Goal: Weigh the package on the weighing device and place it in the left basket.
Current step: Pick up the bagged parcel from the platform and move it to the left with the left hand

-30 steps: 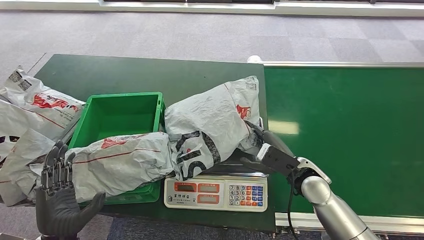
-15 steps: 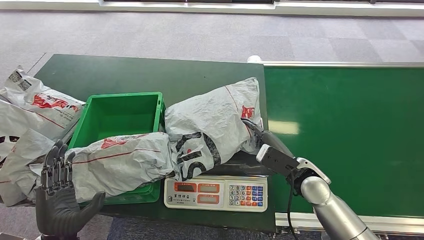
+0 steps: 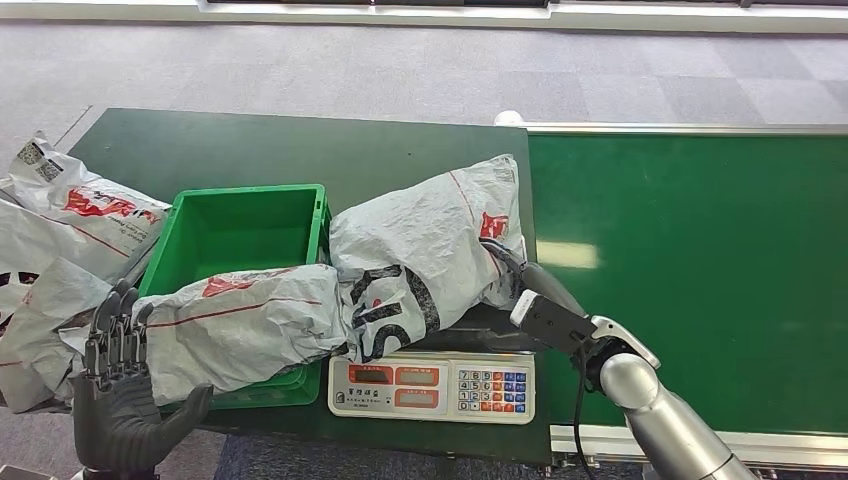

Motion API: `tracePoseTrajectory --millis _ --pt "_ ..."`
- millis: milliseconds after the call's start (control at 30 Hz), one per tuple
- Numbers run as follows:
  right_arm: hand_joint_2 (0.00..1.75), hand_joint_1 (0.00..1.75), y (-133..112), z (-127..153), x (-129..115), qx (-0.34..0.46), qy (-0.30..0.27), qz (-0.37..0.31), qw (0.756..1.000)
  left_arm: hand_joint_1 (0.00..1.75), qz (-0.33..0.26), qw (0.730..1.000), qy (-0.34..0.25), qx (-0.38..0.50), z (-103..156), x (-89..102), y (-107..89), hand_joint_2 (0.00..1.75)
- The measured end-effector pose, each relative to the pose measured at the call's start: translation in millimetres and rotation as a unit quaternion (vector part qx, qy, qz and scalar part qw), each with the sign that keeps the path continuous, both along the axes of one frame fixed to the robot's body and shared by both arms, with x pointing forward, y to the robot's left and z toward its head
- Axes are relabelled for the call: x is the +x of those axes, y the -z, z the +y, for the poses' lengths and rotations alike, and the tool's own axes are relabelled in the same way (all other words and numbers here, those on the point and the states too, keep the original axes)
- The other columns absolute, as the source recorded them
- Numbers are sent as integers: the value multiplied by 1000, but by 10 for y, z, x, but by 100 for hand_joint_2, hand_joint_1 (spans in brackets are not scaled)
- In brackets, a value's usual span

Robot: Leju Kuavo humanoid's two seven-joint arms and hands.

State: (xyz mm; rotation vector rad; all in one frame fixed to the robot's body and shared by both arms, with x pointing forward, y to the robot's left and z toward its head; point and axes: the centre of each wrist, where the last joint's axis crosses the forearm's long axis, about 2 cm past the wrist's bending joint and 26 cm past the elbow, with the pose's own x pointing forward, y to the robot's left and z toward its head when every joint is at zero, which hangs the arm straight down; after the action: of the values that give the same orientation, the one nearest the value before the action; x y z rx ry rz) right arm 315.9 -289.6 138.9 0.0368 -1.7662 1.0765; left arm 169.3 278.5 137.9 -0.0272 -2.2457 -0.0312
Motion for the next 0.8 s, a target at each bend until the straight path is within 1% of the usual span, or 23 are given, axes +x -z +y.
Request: tracePoseTrajectory --millis 200,233,267,300,333,367,400,433,467,500,533,600,667,800 --pt "175 0 3 6 -3 0 -1 0 1000 0 0 1000 2 0 -1 0 0 175" --pt "175 0 5 6 -5 5 -1 -2 1000 0 3 1000 1 4 -1 3 -2 175" --pt "175 0 27 16 -41 27 0 -9 1000 0 9 1000 0 16 -13 48 -23 175" --pt "175 0 57 44 -149 74 6 -31 997 0 21 999 -3 41 -59 203 -73 175" --pt "175 0 79 76 -307 137 22 -69 988 0 40 996 -12 80 -155 450 -165 175" --pt "175 0 78 124 -501 202 47 -118 971 0 63 988 -26 136 -323 752 -308 175" --pt "175 0 40 156 -688 253 78 -167 950 0 80 974 -50 205 -527 1045 -485 175" --pt "175 0 -6 170 -823 281 107 -201 932 0 82 957 -75 270 -729 1246 -642 175" --pt "175 0 -48 181 -925 298 128 -220 920 0 68 937 -97 328 -904 1372 -757 175" --pt "175 0 -80 172 -1000 307 143 -226 914 0 45 923 -109 367 -1026 1450 -840 175" --pt "175 0 -102 161 -1058 312 153 -228 910 0 24 916 -108 385 -1118 1497 -896 175" --pt "175 0 -134 149 -1139 320 162 -231 904 0 6 921 -87 381 -1237 1547 -968 175" --pt "175 0 -160 141 -1192 326 170 -235 900 0 4 929 -63 365 -1310 1573 -1003 175" --pt "175 0 -218 120 -1254 338 183 -248 889 0 -4 930 -44 366 -1397 1609 -1043 175"
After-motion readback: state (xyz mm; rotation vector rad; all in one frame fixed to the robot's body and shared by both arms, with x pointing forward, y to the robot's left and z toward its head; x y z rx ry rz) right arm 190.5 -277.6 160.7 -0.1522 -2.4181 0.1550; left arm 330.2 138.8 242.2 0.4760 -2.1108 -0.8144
